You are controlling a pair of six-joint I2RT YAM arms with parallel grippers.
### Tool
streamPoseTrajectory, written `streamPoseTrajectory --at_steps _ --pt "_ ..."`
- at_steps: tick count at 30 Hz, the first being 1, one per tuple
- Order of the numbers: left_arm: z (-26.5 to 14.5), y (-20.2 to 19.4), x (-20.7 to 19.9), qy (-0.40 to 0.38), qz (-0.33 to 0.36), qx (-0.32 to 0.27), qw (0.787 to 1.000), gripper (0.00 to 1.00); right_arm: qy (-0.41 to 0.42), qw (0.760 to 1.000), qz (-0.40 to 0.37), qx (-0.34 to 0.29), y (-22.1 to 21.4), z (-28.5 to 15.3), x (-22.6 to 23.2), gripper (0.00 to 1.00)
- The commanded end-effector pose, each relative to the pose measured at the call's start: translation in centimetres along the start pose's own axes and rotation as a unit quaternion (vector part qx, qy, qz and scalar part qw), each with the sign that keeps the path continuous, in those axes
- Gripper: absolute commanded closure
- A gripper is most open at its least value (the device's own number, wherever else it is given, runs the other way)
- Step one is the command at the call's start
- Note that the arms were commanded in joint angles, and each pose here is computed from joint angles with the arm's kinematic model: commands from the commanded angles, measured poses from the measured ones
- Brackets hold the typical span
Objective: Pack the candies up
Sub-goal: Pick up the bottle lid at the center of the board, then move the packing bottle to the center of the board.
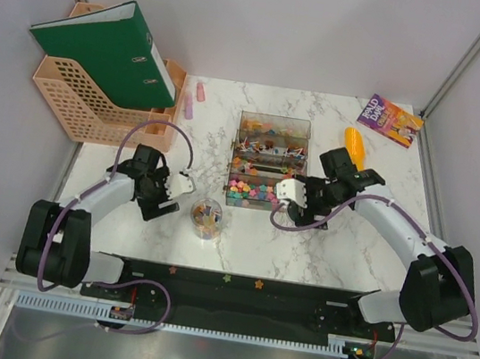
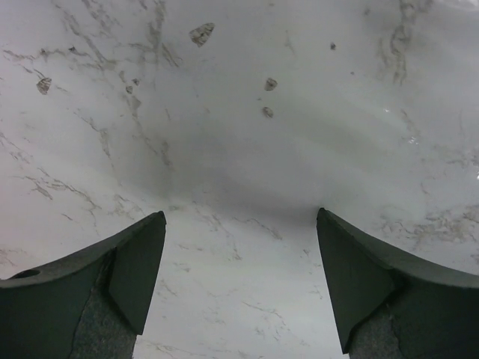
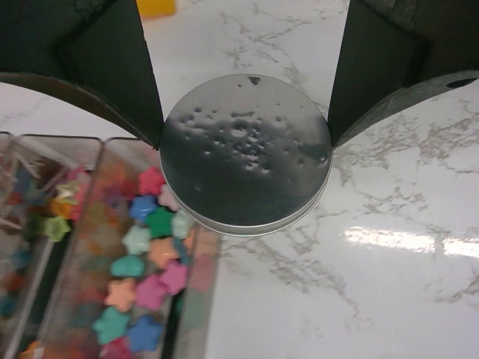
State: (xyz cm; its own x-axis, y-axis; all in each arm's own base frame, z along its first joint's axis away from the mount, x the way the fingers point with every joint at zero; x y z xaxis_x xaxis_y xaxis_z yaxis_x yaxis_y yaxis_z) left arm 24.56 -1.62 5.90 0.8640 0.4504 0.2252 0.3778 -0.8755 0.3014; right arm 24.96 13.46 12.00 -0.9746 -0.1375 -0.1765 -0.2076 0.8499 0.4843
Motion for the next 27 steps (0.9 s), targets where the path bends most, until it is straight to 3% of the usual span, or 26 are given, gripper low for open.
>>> streamPoseTrajectory --at_steps 1,7,9,12,13,15,21,27 --pt "-0.2 -0.3 0.1 0.003 0.115 -0.011 0.993 0.12 -0.051 0.998 0.015 -0.033 2.9 -2.8 -2.7 0.11" --pt "-0.6 2.6 0.1 -0.022 0.136 -0.077 0.987 0.23 -0.075 0.996 0.025 -0.040 4.7 -4.0 -5.0 0.12" --pt "-0.8 3.6 -0.3 -0.039 0.155 -0.100 0.982 0.33 -0.082 0.996 0.022 -0.038 5.1 -4.3 -5.5 0.12" --pt "-1.3 5.0 -0.5 -0.048 0.187 -0.133 0.972 0.62 -0.085 0.996 0.013 -0.037 6.1 -4.6 -5.6 0.12" --pt "-1.4 5.1 -0.7 -0.054 0.192 -0.139 0.970 0.83 -0.085 0.996 0.015 -0.036 6.2 -4.7 -5.6 0.12" --pt "-1.8 5.7 -1.0 -0.057 0.207 -0.159 0.964 0.98 -0.083 0.996 0.017 -0.033 6.4 -5.0 -5.4 0.11" --pt "-3.1 5.6 -3.6 -0.107 0.263 -0.194 0.939 0.98 -0.094 0.995 0.031 -0.022 6.3 -5.8 -5.1 0.12" --pt "-4.0 7.5 -4.7 -0.138 0.263 -0.253 0.921 0.98 -0.101 0.994 0.045 -0.018 6.4 -6.5 -4.6 0.12"
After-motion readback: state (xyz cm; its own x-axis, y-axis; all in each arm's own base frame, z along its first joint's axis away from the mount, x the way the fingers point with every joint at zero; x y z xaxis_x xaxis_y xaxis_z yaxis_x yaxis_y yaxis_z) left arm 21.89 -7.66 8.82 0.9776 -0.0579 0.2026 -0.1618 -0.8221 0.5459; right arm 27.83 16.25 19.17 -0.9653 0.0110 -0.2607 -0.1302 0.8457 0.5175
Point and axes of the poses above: each gripper's point midway between its finger pads, its own z axis out along the fingers, its own x axis along the line the jaws close on, y = z × x, the point moved 4 cm from there along -z, back along the fingers, and after that the axes turned 1 degree about z, right-handed, at the moved point
